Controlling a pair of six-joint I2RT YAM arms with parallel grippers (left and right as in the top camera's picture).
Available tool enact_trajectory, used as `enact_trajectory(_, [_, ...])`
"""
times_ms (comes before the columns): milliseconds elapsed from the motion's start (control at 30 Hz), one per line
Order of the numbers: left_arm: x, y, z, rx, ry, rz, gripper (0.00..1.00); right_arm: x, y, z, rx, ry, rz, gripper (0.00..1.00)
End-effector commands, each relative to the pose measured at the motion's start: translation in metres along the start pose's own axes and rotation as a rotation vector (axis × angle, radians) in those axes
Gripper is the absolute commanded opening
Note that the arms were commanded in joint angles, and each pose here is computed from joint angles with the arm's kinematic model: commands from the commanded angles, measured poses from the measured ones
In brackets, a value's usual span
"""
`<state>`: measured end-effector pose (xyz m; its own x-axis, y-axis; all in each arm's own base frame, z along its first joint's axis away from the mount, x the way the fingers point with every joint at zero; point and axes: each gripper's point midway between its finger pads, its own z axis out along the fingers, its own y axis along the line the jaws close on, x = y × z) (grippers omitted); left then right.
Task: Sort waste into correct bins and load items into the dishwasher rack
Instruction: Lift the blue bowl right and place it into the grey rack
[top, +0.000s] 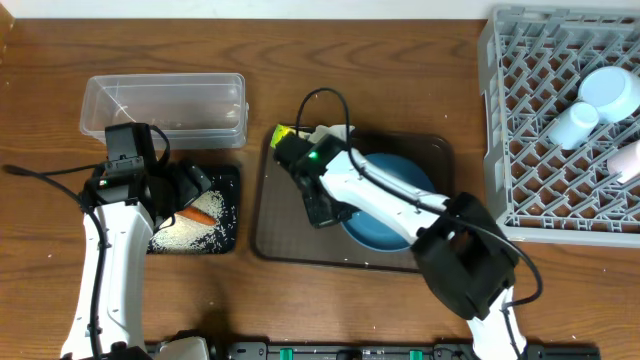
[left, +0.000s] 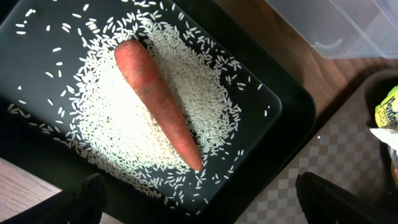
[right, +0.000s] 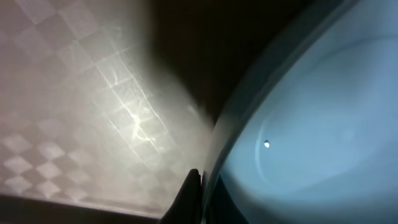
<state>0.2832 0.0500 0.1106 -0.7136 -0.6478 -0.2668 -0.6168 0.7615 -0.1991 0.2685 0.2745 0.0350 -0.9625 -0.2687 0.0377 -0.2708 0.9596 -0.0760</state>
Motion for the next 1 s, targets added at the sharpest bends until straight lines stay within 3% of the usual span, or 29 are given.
enact_trajectory(0, [0.000, 0.001, 0.001, -0.002, 0.005, -0.002, 1.00, -0.019, -0.007, -0.054, -0.094, -0.111, -0.027, 0.01])
enact_trajectory(267, [0.000, 0.001, 0.001, -0.002, 0.005, -0.002, 1.00, -0.055, -0.068, -0.168, -0.357, -0.386, -0.029, 0.01])
enact_trajectory(467, [0.000, 0.001, 0.001, -0.002, 0.005, -0.002, 1.00, -0.072, -0.149, -0.233, -0.501, -0.630, 0.030, 0.01])
enact_trajectory(767, [0.000, 0.001, 0.001, -0.002, 0.005, -0.002, 0.99, -0.090, -0.275, -0.281, -0.736, -0.964, 0.055, 0.01])
enact_trajectory(967, [0.000, 0.001, 0.001, -0.002, 0.005, -0.002, 1.00, -0.097, -0.323, -0.302, -0.838, -1.157, -0.041, 0.01])
